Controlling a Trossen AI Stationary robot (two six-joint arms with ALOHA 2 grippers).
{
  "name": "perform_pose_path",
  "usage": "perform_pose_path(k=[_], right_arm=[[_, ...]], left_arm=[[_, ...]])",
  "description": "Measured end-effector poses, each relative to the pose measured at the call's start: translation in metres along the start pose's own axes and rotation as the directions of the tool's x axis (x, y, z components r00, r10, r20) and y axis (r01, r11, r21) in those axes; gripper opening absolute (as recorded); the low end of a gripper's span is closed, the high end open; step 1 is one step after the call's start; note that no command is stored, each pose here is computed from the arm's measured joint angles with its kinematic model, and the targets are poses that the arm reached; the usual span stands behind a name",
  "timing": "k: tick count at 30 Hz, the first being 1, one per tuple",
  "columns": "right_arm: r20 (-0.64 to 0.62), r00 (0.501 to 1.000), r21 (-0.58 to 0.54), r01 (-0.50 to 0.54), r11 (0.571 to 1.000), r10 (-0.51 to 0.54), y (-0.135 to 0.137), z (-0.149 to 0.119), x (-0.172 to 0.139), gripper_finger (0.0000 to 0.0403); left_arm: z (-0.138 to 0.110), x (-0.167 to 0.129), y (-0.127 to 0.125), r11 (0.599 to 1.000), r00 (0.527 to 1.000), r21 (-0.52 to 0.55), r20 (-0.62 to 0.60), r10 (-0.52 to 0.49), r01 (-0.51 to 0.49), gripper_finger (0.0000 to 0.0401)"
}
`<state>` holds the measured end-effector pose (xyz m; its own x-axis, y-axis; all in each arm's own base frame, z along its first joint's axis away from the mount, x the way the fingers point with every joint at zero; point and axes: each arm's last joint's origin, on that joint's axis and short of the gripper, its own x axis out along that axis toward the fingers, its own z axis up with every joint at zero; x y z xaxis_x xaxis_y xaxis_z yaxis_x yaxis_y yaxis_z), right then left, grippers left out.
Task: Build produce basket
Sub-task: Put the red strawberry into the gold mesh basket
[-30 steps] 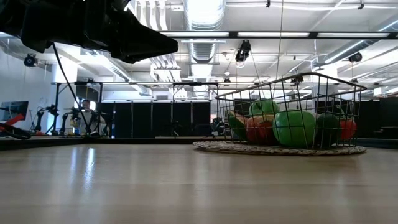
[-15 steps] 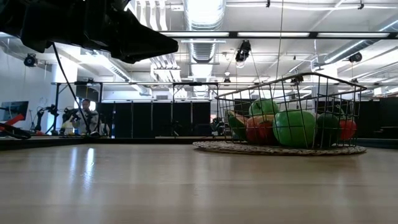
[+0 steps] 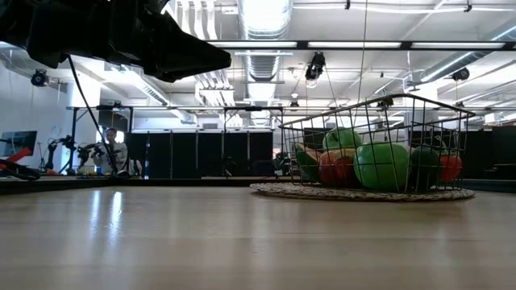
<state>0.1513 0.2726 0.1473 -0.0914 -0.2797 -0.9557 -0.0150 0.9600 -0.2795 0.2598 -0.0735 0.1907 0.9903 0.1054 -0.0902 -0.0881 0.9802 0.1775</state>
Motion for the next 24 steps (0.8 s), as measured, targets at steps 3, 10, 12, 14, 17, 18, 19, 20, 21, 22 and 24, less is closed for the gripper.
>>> perform_pose_path(k=[3,10,12,14,17,18,19,20,21,22,24], right_arm=[[0.005,1.000,0.006,-0.011,1.000,0.011,-0.001,0.001,-0.003,0.0090],[0.136,0.990,0.015,0.022,1.000,-0.024,-0.001,0.007,-0.017,0.0114],[0.138,0.989,0.031,0.046,0.998,-0.050,-0.004,0.006,-0.016,0.0123],[0.131,0.988,0.035,0.076,0.996,-0.080,-0.007,0.005,-0.013,0.0131],[0.117,0.987,0.032,0.103,0.994,-0.106,-0.010,0.003,-0.006,0.0138],[0.107,0.988,0.030,0.111,0.993,-0.114,-0.011,0.002,-0.003,0.0138],[0.096,0.989,0.028,0.112,0.993,-0.114,-0.012,0.001,-0.001,0.0136],[0.083,0.990,0.027,0.110,0.994,-0.112,-0.012,0.000,0.001,0.0134],[0.067,0.992,0.026,0.107,0.994,-0.108,-0.012,-0.001,0.002,0.0130],[0.050,0.993,0.024,0.104,0.994,-0.105,-0.013,-0.002,0.004,0.0125],[0.025,0.994,0.022,0.103,0.994,-0.103,-0.013,-0.003,0.006,0.0114]], left_arm=[[0.000,0.000,0.000,1.000,1.000,0.000,0.000,0.000,0.000,0.0102],[0.000,0.000,0.000,1.000,1.000,0.000,0.000,0.000,0.000,0.0102],[0.000,0.000,0.000,1.000,1.000,0.000,0.000,0.000,0.000,0.0102],[0.000,0.000,0.000,1.000,1.000,0.000,0.000,0.000,0.000,0.0102],[0.000,0.000,0.000,1.000,1.000,0.000,0.000,0.000,0.000,0.0102],[0.000,0.000,0.000,1.000,1.000,0.000,0.000,0.000,0.000,0.0102],[0.000,0.000,0.000,1.000,1.000,0.000,0.000,0.000,0.000,0.0102],[0.000,0.000,0.000,1.000,1.000,0.000,0.000,0.000,0.000,0.0102],[0.000,0.000,0.000,1.000,1.000,0.000,0.000,0.000,0.000,0.0102],[0.000,0.000,0.000,1.000,1.000,0.000,0.000,0.000,0.000,0.0102],[0.000,0.000,0.000,1.000,1.000,0.000,0.000,0.000,0.000,0.0102]])
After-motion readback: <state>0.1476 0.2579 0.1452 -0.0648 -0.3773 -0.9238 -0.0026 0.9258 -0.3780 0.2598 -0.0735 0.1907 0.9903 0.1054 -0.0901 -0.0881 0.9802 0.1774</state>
